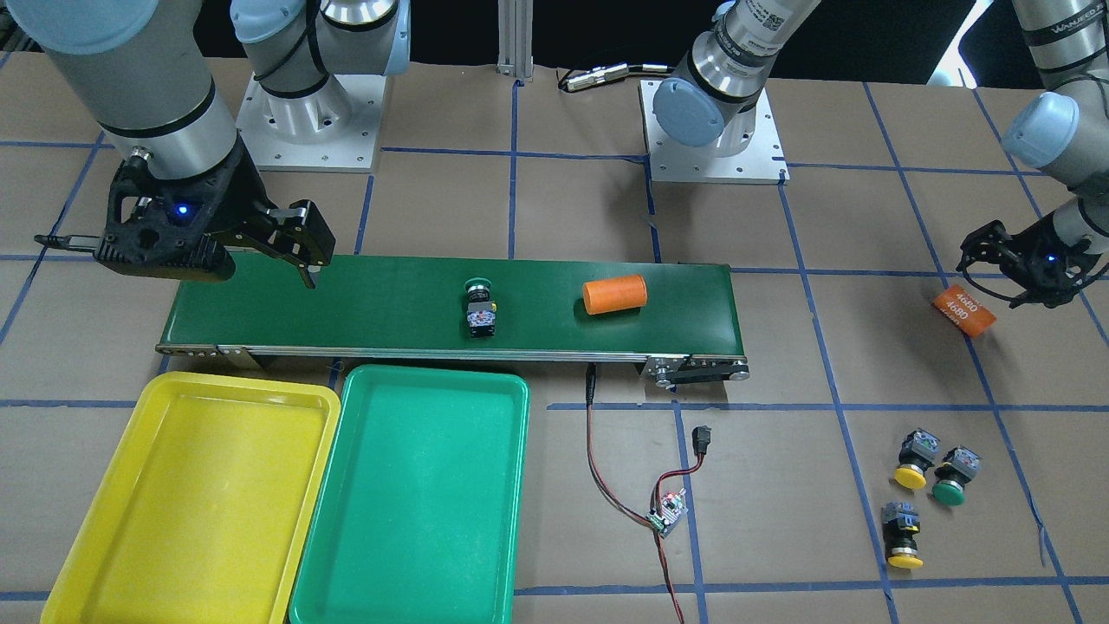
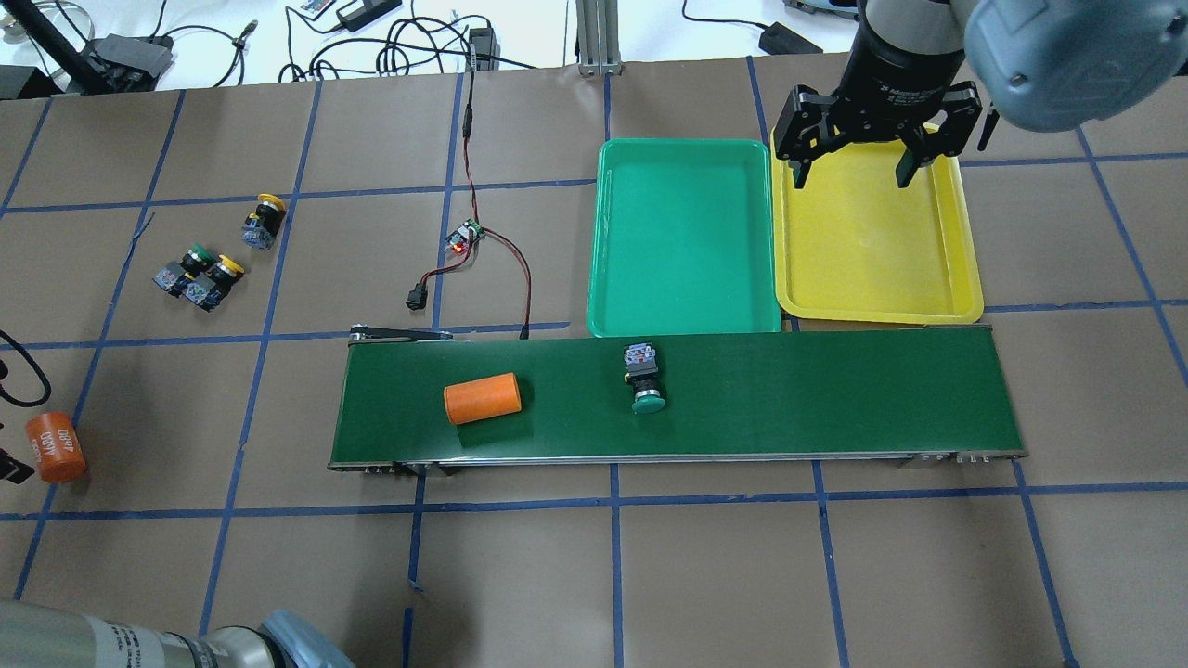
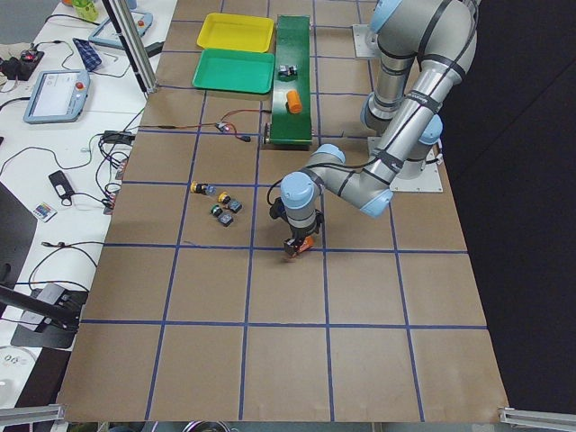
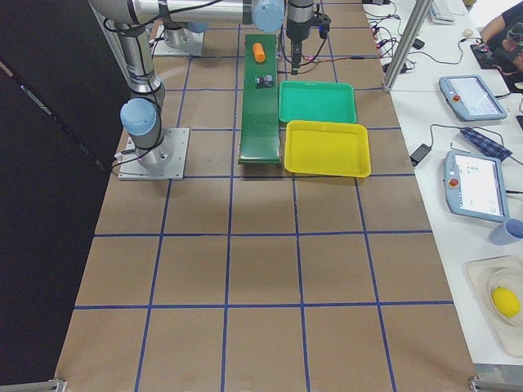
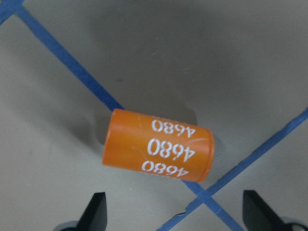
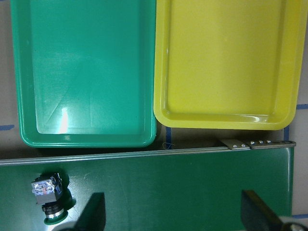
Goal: Sort buttons by color to trays
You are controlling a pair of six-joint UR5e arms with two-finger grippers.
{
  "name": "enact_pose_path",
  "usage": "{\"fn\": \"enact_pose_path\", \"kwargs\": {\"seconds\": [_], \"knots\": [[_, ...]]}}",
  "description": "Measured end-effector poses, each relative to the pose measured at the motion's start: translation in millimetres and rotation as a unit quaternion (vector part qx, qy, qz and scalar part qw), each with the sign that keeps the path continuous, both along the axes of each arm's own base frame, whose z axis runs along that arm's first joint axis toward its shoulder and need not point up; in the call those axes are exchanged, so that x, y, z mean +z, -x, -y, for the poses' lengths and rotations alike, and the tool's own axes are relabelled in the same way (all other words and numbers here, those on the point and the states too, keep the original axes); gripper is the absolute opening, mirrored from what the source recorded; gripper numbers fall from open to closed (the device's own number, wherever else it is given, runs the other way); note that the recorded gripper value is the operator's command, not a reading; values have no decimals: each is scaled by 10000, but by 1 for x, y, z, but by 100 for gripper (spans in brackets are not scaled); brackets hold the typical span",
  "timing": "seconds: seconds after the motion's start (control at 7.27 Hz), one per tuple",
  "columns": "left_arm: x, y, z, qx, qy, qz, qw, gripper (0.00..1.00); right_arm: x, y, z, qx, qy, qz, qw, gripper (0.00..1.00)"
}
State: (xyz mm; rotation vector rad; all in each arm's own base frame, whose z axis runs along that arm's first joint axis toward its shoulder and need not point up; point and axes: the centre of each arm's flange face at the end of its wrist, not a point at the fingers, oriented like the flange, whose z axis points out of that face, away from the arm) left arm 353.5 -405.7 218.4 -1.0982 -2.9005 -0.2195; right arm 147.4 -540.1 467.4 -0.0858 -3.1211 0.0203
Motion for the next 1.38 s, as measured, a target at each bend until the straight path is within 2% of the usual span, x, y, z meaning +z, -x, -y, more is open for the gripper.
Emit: {"fn": "enact_pose_path", "kwargs": {"seconds": [0.55,0.83,1.1,1.38], "knots": [[-22,-1,1,32,-82,-157,9998,100,-2,0,0,14,-21,-4,10000,100],[-31,2,-1,56,-136,-236,9996,100,-16,1,-9,62,-161,-10,9999,100],[-37,5,-4,64,-177,-283,9994,100,-45,5,-35,239,-364,-20,9990,100],[-35,5,-3,77,-162,-256,9995,100,-82,8,-67,311,-297,-29,9991,100]]}}
